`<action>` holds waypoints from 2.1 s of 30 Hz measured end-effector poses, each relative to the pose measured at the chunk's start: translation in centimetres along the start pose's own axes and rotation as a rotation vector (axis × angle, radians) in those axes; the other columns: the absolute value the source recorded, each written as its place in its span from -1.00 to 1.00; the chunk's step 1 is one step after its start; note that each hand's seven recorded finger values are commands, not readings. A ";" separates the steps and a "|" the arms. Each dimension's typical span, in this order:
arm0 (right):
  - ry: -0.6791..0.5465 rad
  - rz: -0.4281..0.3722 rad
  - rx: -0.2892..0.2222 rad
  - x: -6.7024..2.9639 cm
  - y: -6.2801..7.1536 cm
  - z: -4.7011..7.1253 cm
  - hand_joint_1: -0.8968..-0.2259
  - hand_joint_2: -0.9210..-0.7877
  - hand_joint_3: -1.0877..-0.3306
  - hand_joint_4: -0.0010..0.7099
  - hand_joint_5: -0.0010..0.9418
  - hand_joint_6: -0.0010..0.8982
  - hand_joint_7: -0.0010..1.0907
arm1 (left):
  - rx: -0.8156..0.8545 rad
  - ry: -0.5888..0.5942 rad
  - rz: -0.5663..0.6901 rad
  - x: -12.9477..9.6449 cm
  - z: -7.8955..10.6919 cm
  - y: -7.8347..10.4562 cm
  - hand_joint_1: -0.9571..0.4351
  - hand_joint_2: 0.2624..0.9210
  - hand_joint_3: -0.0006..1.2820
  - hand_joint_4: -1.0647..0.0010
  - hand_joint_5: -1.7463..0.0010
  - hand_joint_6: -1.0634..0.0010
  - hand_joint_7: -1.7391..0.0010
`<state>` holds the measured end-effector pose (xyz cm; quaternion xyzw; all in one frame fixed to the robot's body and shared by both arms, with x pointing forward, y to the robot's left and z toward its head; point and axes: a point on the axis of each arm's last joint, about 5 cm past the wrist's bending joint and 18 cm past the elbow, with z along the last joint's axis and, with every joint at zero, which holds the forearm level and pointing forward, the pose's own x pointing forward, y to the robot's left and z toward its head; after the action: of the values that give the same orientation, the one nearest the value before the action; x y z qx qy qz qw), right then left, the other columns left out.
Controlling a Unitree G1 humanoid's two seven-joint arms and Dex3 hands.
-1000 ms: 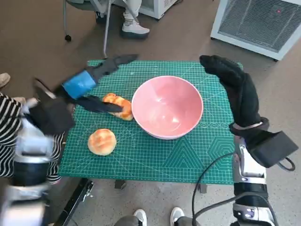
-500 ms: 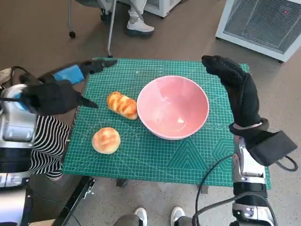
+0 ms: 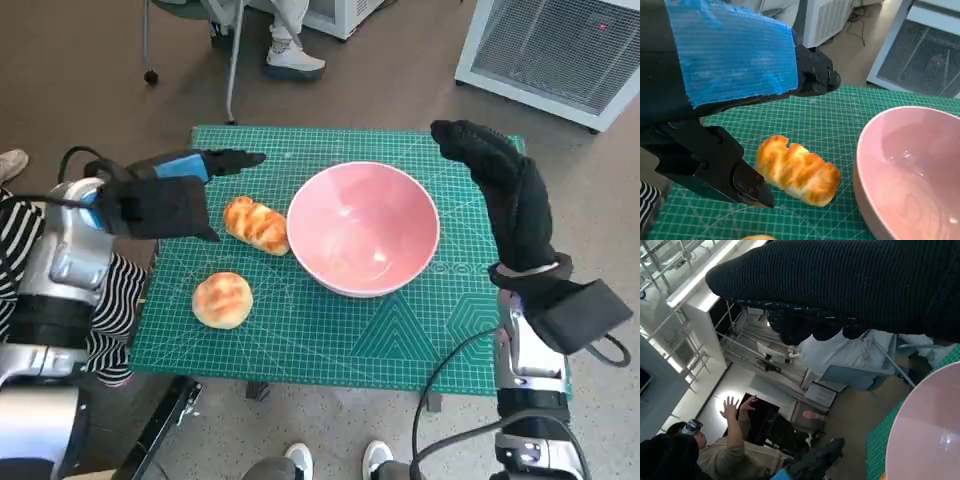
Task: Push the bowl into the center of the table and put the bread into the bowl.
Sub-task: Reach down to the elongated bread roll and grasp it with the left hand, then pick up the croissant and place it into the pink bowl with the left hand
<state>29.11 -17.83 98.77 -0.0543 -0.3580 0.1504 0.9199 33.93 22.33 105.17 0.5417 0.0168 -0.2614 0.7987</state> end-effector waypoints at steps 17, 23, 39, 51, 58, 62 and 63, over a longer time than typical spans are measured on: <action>0.007 -0.013 -0.004 -0.33 -0.3 0.0 -0.78 -1.00 -0.07 -0.41 -0.99 -0.93 0.14 | 0.055 0.132 -0.091 3.8 0.2 -3.2 0.42 0.45 -0.94 0.66 0.98 0.39 0.97; 0.011 -0.018 -0.003 -0.58 -0.3 0.0 -0.78 -1.00 -0.06 -0.41 -0.99 -0.92 0.13 | 0.096 0.180 -0.105 4.6 0.2 -4.3 0.40 0.49 -0.93 0.61 0.98 0.33 0.96; 0.014 -0.026 -0.004 -0.98 -0.4 0.0 -0.78 -1.00 -0.06 -0.41 -0.99 -0.91 0.10 | 0.187 0.285 -0.117 5.4 0.2 -5.8 0.35 0.76 -0.92 -0.33 0.75 -0.32 0.80; 0.015 -0.037 -0.006 -1.00 -0.4 0.0 -0.79 -1.00 -0.06 -0.40 -0.99 -0.90 0.08 | 0.215 0.258 -0.064 5.2 -0.1 -5.8 0.38 1.00 -0.86 -0.28 -0.29 -0.08 -0.43; 0.015 -0.041 -0.001 -0.99 -0.3 0.0 -0.77 -1.00 -0.08 -0.41 -1.00 -0.91 0.07 | 0.198 0.241 -0.025 4.6 -0.9 -5.4 0.38 1.00 -0.87 -0.30 -0.34 -0.09 -0.39; 0.021 -0.042 0.002 -1.06 -0.2 -0.2 -0.77 -1.00 -0.08 -0.41 -1.00 -0.91 0.07 | 0.191 0.236 0.002 4.1 -1.3 -4.9 0.38 1.00 -0.87 -0.30 -0.38 -0.11 -0.33; 0.022 -0.042 0.002 -1.08 -0.2 -0.2 -0.77 -1.00 -0.08 -0.41 -1.00 -0.91 0.07 | 0.188 0.236 0.009 4.0 -1.5 -4.7 0.38 1.00 -0.87 -0.30 -0.39 -0.12 -0.32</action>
<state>28.54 -18.36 97.97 -0.0474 -0.3487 0.1308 0.9268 35.70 20.69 99.28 0.6411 0.0835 -0.1928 0.7382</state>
